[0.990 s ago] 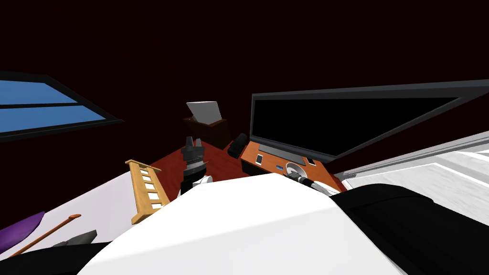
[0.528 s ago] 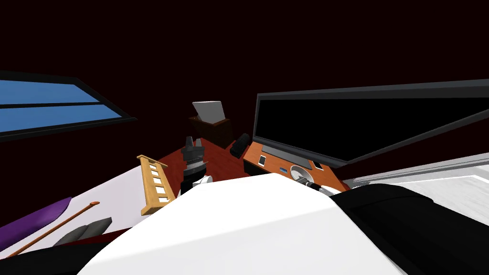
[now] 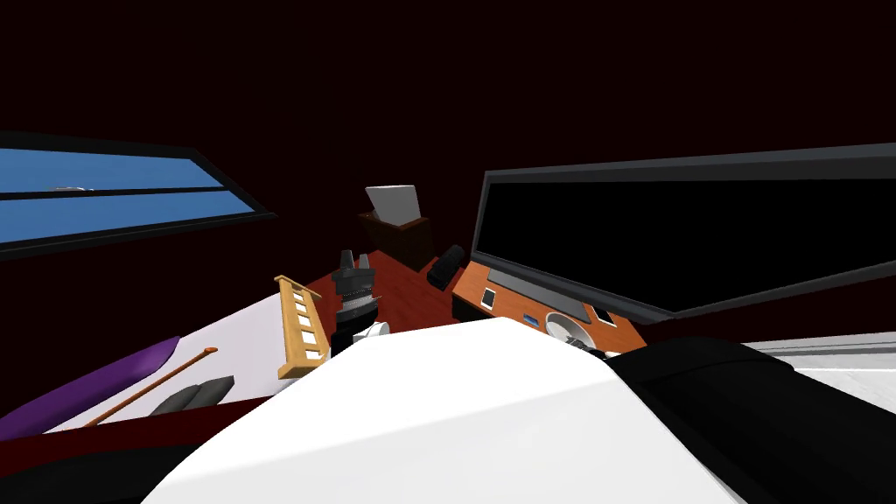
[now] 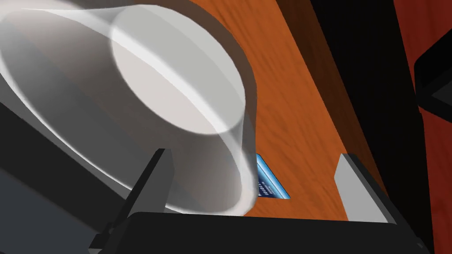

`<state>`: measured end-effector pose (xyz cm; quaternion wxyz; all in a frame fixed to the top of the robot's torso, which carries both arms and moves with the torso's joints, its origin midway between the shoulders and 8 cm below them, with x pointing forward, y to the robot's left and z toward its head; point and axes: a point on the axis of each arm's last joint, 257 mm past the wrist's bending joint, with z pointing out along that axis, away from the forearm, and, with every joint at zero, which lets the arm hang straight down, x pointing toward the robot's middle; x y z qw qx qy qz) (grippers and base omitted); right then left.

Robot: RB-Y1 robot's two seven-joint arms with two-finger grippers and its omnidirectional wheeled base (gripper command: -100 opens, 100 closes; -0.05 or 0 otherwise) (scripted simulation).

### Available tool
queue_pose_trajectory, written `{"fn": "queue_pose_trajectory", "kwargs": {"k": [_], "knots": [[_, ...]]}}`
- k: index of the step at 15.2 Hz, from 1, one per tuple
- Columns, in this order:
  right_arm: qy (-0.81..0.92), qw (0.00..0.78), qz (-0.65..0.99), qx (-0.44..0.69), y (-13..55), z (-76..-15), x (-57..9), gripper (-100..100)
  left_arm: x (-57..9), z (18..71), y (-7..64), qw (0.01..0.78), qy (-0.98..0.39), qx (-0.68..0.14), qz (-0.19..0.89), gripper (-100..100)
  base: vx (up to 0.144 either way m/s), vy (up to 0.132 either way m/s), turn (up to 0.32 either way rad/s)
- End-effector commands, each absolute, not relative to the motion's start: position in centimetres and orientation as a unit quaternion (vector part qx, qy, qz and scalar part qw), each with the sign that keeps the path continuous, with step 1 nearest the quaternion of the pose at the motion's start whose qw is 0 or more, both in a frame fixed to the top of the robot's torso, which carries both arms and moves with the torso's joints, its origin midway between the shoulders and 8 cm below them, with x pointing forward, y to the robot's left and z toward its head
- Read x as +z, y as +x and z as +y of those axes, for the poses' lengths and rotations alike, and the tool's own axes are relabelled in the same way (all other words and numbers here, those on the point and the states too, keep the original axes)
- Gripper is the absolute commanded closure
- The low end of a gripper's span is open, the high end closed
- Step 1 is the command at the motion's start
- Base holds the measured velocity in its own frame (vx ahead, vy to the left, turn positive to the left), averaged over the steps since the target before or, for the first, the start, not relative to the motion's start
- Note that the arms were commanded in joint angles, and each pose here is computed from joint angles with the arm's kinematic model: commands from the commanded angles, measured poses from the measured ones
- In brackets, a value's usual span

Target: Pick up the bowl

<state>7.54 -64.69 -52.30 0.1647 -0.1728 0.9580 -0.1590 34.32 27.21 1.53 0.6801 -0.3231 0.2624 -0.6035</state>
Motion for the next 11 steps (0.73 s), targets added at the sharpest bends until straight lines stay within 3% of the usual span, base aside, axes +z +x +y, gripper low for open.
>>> {"fn": "queue_pose_trajectory", "kwargs": {"k": [1, 4, 5, 10, 11], "knots": [[-0.185, 0.14, 0.958, -0.168, 5.5, -65.7, -52.4, -100, 1.5, 27.2, 34.3, 0.68, -0.323, -0.603, 0.262, 0, 0.018, 0.022, 0.006], [-0.205, 0.094, 0.957, -0.183, 1.9, -67.4, -52.3, -100, 1.5, 27.2, 34.3, 0.68, -0.323, -0.604, 0.262, 0, 0.038, 0.047, 0.122], [-0.196, 0.113, 0.958, -0.176, 3.3, -66.7, -52.6, -100, 1.5, 27.2, 34.3, 0.68, -0.323, -0.604, 0.262, 0, 0.034, 0.04, 0.046], [-0.192, 0.109, 0.959, -0.176, 3.4, -65.2, -54.2, -100, 1.5, 27.2, 34.3, 0.68, -0.323, -0.604, 0.262, 0, -0.03, -0.035, 0.101], [-0.192, 0.109, 0.959, -0.177, 3.4, -65.1, -54.3, 100, 1.5, 27.2, 34.3, 0.68, -0.323, -0.603, 0.262, 0, -0.008, -0.009, 0.008]]}}
